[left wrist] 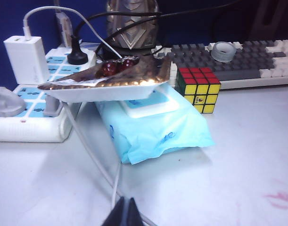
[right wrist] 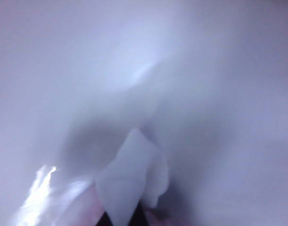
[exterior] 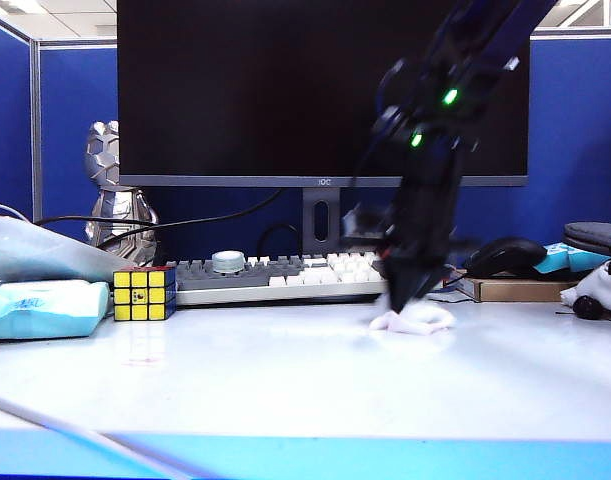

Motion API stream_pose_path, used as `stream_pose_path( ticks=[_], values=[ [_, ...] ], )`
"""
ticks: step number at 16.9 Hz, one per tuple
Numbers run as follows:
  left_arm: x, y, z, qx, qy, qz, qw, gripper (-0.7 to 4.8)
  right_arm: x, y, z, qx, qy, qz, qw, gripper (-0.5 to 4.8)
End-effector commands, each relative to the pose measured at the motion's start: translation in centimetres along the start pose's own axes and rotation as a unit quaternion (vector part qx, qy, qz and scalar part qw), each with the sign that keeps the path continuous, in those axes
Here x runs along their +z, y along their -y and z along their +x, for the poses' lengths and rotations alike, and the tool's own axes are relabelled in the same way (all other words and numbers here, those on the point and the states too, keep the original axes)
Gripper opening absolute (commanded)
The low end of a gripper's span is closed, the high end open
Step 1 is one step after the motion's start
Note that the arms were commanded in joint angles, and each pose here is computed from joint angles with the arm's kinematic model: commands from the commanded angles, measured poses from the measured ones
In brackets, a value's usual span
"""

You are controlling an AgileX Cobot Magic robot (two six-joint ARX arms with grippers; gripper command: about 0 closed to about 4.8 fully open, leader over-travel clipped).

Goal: Use the wet wipes on the table to wipe the cherry juice off the table, then put the wipes back on the table.

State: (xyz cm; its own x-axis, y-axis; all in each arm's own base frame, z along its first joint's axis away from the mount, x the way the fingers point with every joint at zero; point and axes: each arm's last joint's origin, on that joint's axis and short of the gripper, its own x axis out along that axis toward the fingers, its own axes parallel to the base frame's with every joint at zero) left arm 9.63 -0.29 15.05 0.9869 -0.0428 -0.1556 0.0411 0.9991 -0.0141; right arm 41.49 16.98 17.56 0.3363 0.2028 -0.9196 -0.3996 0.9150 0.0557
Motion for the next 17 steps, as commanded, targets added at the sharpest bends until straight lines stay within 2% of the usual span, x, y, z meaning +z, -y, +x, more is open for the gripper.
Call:
stream_pose_path(
  ticks=[1,2,5,8,9,10,11,13,15,16,17],
  values=[
    [-0.1,0.0,0.0,-0.004,-0.003,0.004,1.000,0.05,-0.3,-3.7,0.7,0.082,-0.012,-0.037,0.996,-0.01],
    [-0.1,0.0,0.0,-0.004,-0.003,0.004,1.000,0.05,-0.4,-4.9,0.7,0.100,-0.014,-0.055,0.993,-0.01],
    [-0.1,0.0,0.0,-0.004,-0.004,0.004,1.000,0.05,-1.2,-10.1,0.5,0.158,-0.031,-0.123,0.979,-0.01],
    [-0.1,0.0,0.0,-0.004,-0.004,0.004,1.000,0.05,-2.8,-14.6,0.2,0.188,-0.055,-0.192,0.962,-0.01],
    [-0.1,0.0,0.0,-0.004,-0.004,0.004,1.000,0.05,-3.2,-15.5,0.1,0.187,-0.061,-0.211,0.957,-0.01],
    [-0.1,0.0,0.0,-0.004,-0.004,0.004,1.000,0.05,-3.7,-16.7,0.0,0.163,-0.061,-0.232,0.957,-0.01],
    [-0.1,0.0,0.0,-0.004,-0.004,0.004,1.000,0.05,-3.7,-16.8,0.1,0.145,-0.059,-0.236,0.959,-0.01],
    [-0.1,0.0,0.0,-0.004,-0.004,0.004,1.000,0.05,-3.4,-15.8,0.5,0.059,-0.051,-0.234,0.969,-0.01],
    [-0.1,0.0,0.0,-0.004,-0.004,0.004,1.000,0.05,-2.6,-13.7,0.4,0.042,-0.046,-0.214,0.975,-0.01],
    [-0.1,0.0,0.0,-0.004,-0.004,0.004,1.000,0.05,-2.3,-13.0,-0.3,0.061,-0.043,-0.208,0.975,0.43],
    [-0.1,0.0,0.0,-0.004,-0.004,0.004,1.000,0.05,-2.1,-12.8,-1.1,0.068,-0.035,-0.204,0.976,1.59]
  ],
)
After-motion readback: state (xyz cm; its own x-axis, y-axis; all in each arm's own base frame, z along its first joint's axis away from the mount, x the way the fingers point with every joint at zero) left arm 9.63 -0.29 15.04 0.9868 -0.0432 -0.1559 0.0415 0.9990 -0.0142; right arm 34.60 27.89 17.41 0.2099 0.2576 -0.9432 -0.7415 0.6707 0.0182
